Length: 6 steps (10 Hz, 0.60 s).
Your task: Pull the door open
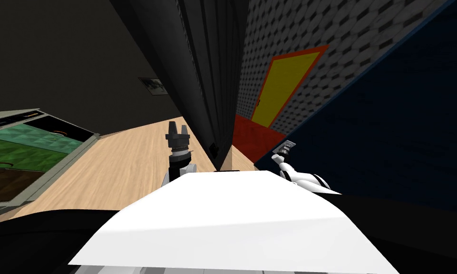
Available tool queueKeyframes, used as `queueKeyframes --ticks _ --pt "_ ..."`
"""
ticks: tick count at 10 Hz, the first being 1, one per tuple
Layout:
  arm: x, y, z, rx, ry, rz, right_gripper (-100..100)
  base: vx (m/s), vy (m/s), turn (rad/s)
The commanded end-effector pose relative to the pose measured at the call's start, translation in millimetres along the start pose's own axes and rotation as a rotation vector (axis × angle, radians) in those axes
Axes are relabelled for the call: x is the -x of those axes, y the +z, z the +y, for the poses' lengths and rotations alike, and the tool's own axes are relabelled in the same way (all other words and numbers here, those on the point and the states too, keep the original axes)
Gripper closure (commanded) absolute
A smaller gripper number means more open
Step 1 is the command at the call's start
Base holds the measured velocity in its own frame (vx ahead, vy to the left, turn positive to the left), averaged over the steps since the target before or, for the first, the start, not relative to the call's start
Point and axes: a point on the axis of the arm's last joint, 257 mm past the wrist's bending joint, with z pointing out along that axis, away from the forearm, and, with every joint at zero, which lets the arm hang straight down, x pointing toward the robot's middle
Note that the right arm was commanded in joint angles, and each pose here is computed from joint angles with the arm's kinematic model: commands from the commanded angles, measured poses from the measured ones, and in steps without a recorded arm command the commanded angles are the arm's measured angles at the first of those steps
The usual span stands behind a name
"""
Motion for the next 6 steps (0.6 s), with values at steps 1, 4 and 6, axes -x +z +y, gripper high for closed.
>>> queueKeyframes --ticks 1,4,6 --pt "-10.0 -0.3 0.1 0.000 0.000 0.022 100 -0.107 0.001 0.017" --pt "-24.8 -1.1 0.2 0.001 0.000 0.054 100 -0.217 0.006 0.046" --pt "-47.0 -3.0 0.5 0.001 0.000 0.102 100 -0.112 0.045 0.001"
